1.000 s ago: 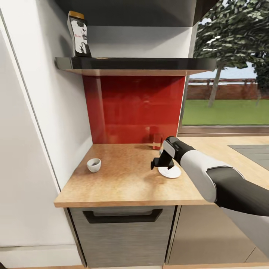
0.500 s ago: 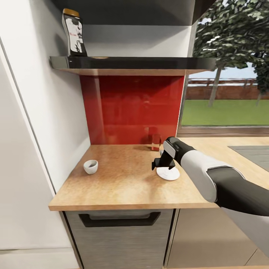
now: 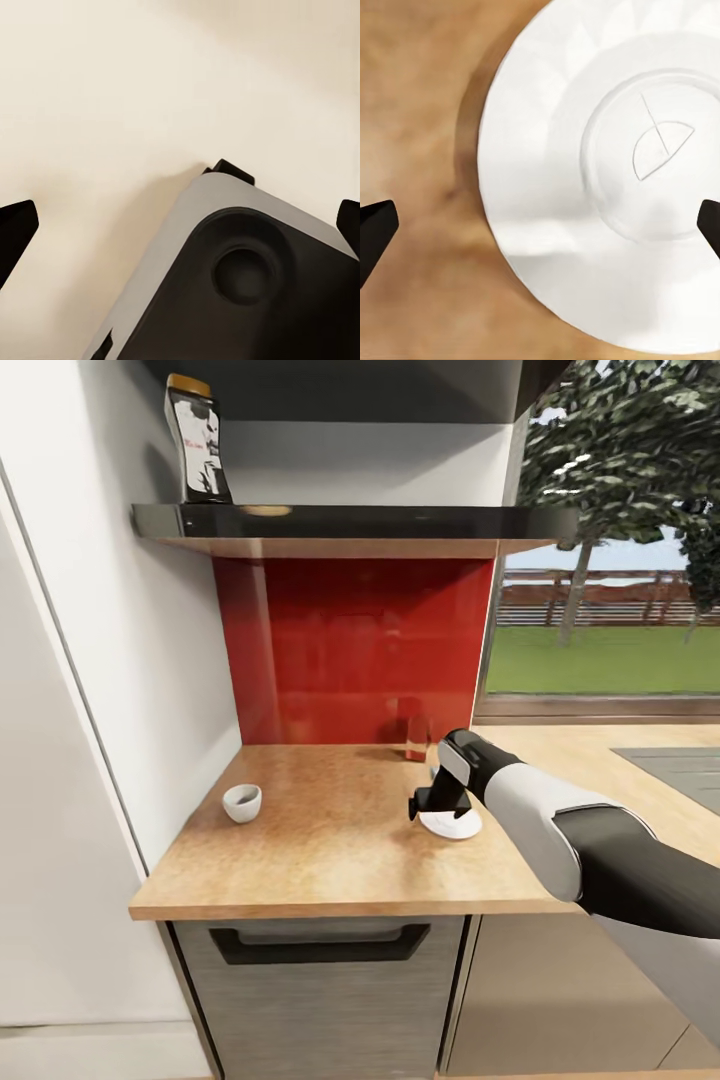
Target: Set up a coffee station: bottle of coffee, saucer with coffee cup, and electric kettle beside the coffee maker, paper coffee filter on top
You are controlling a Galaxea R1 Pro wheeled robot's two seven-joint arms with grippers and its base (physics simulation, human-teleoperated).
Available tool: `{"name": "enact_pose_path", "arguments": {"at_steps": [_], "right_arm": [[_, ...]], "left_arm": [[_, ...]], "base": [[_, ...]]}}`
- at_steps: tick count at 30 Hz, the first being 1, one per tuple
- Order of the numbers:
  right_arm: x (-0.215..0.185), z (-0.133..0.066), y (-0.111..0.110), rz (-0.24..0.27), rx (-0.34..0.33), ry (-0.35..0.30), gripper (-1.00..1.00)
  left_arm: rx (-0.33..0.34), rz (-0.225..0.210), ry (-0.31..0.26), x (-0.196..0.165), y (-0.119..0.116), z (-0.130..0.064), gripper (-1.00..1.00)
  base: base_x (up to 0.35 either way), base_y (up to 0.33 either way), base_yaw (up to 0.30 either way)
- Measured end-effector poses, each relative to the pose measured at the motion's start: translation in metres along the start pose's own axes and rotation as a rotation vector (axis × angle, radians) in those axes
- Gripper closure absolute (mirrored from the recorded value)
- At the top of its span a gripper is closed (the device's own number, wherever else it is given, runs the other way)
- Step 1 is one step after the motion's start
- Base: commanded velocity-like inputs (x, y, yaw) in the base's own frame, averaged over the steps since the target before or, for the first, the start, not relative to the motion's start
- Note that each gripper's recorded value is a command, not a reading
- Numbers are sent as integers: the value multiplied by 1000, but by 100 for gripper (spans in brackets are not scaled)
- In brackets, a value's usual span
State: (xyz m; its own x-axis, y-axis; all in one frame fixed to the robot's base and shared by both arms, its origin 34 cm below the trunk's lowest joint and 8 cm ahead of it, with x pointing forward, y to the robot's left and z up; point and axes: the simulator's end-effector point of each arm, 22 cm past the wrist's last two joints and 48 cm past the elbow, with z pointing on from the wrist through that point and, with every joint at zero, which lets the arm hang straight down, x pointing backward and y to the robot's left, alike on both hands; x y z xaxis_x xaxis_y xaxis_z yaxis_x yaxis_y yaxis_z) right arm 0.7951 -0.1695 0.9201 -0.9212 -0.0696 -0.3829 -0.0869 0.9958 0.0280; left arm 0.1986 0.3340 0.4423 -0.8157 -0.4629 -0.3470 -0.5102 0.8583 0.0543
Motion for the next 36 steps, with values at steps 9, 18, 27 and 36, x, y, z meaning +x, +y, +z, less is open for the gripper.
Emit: {"name": "enact_pose_path", "arguments": {"at_steps": [9, 18, 27, 36], "right_arm": [[4, 11, -8, -26, 41, -10, -100], [2, 13, -9, -47, 62, -22, 100], [2, 14, -7, -50, 61, -23, 100], [2, 14, -7, -51, 62, -22, 100]], "left_arm": [[4, 7, 5, 8, -2, 14, -100], [6, 7, 2, 10, -3, 19, -100], [5, 6, 4, 10, -2, 19, -100], [7, 7, 5, 11, -4, 19, -100]], "base": [[0, 0, 0], [0, 0, 0], [0, 0, 0], [0, 0, 0]]}}
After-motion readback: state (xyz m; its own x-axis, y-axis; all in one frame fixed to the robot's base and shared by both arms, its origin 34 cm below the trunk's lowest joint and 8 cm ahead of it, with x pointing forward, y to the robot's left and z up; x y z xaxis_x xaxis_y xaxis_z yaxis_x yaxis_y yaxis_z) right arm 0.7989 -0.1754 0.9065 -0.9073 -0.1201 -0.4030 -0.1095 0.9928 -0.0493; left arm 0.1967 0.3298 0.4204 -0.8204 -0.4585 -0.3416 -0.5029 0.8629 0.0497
